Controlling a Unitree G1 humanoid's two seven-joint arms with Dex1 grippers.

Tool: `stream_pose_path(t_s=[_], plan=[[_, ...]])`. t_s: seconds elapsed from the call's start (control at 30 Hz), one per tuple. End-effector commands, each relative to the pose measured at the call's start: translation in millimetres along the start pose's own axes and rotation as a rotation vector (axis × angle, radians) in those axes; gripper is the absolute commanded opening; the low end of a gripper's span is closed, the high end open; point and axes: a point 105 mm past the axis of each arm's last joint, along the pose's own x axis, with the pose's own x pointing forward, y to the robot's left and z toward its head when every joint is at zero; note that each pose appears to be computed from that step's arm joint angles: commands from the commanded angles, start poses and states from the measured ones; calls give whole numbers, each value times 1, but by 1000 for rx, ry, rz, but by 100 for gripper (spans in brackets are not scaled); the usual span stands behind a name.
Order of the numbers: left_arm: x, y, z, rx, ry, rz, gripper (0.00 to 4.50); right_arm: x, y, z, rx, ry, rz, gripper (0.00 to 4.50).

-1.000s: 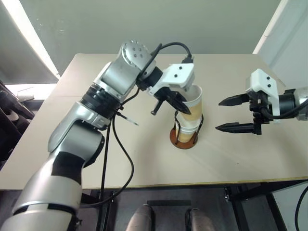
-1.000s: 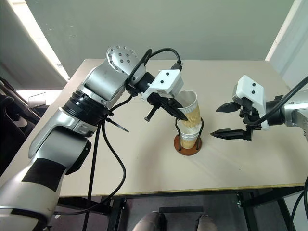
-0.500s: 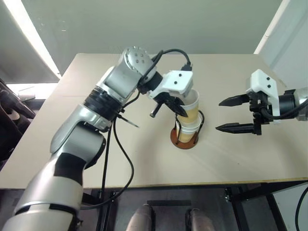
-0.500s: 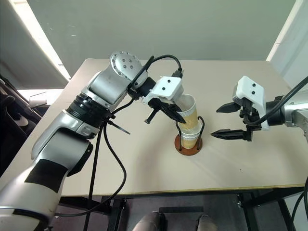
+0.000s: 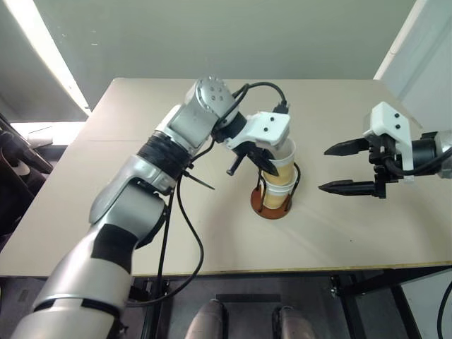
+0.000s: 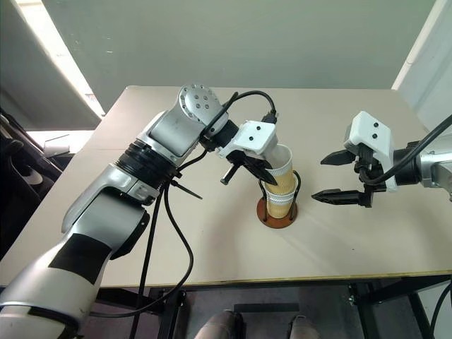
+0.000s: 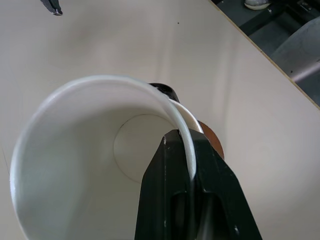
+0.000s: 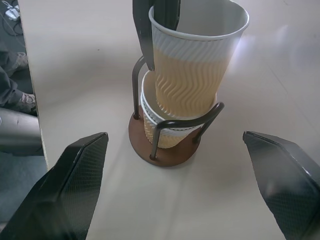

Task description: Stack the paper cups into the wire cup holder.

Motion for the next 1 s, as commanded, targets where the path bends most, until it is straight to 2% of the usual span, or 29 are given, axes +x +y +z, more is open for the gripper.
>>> stream_pose_path(t_s=[0.03, 0.2, 0.3, 0.57, 0.67, 0.83, 1.0], plan=[[-10, 4, 14, 76, 7, -1, 2, -8, -1, 10, -44, -20, -32, 450], [-11, 8, 20, 66, -20, 14, 2, -8, -1, 10, -45, -20, -31, 450], [-11, 9, 23, 63, -44, 17, 63, -8, -1, 10, -45, -19, -29, 450], [-14, 4, 23, 56, -45, 7, 357, -8, -2, 10, -48, -14, -23, 450], [-16, 6, 25, 58, -55, 20, 448, -7, -3, 11, -52, -19, -24, 450], [-24, 14, 32, 51, -122, 104, 448, -9, -12, 15, -74, -36, -62, 450], [-50, 8, 18, -55, -161, 217, 448, -9, -22, 17, -85, -51, -80, 450]])
